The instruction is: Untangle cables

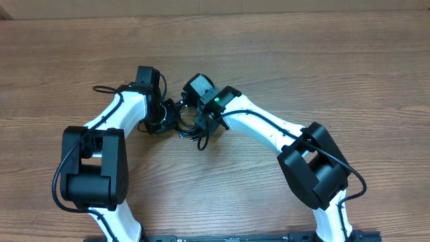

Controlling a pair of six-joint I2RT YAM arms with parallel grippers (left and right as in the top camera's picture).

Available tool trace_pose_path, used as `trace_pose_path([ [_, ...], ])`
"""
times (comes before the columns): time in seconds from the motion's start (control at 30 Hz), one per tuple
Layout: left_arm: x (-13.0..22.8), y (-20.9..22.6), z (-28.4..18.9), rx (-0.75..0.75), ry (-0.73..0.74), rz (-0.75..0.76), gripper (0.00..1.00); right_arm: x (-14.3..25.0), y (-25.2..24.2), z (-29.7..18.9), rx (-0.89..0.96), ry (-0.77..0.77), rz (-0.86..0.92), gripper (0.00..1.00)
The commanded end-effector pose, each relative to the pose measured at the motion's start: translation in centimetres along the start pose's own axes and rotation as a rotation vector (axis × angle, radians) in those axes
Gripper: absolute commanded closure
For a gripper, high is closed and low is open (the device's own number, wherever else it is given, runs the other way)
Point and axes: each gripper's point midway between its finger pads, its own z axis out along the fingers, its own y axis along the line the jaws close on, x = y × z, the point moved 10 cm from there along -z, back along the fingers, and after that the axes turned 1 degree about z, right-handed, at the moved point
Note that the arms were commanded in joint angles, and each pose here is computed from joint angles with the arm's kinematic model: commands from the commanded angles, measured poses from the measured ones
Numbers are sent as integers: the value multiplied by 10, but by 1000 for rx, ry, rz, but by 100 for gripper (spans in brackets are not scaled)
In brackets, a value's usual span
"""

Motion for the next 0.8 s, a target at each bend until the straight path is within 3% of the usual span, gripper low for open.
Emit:
trace_pose_path([
  [0.0, 10, 19, 18, -87, 69, -20, 84, -7, -6, -5, 30, -10, 0, 65],
  [0.13, 8, 12, 18, -8, 74, 1, 70, -3, -7, -5, 27, 16, 19, 64],
  [0.2, 6, 11, 18, 10, 66, 7, 70, -3, -8, -5, 28, 15, 84, 64],
  [0.33, -3, 6, 18, 40, -4, 235, 76, -1, -8, -5, -68, 25, 205, 67],
  [0.5, -21, -6, 5, 64, -81, 412, 64, 1, -4, -6, -224, 41, 266, 67],
  [0.6, -35, -18, -16, 73, -111, 425, 54, 1, -4, -6, -231, 43, 278, 67],
  [0.63, -40, -26, -30, 73, -111, 423, 46, 1, -4, -6, -227, 43, 279, 66],
  [0.73, -39, -34, -57, 55, -51, 344, 34, 0, -7, -5, -200, 38, 304, 66],
  [0.77, -37, -35, -62, 46, -26, 305, 35, 0, -9, -5, -199, 32, 306, 66],
])
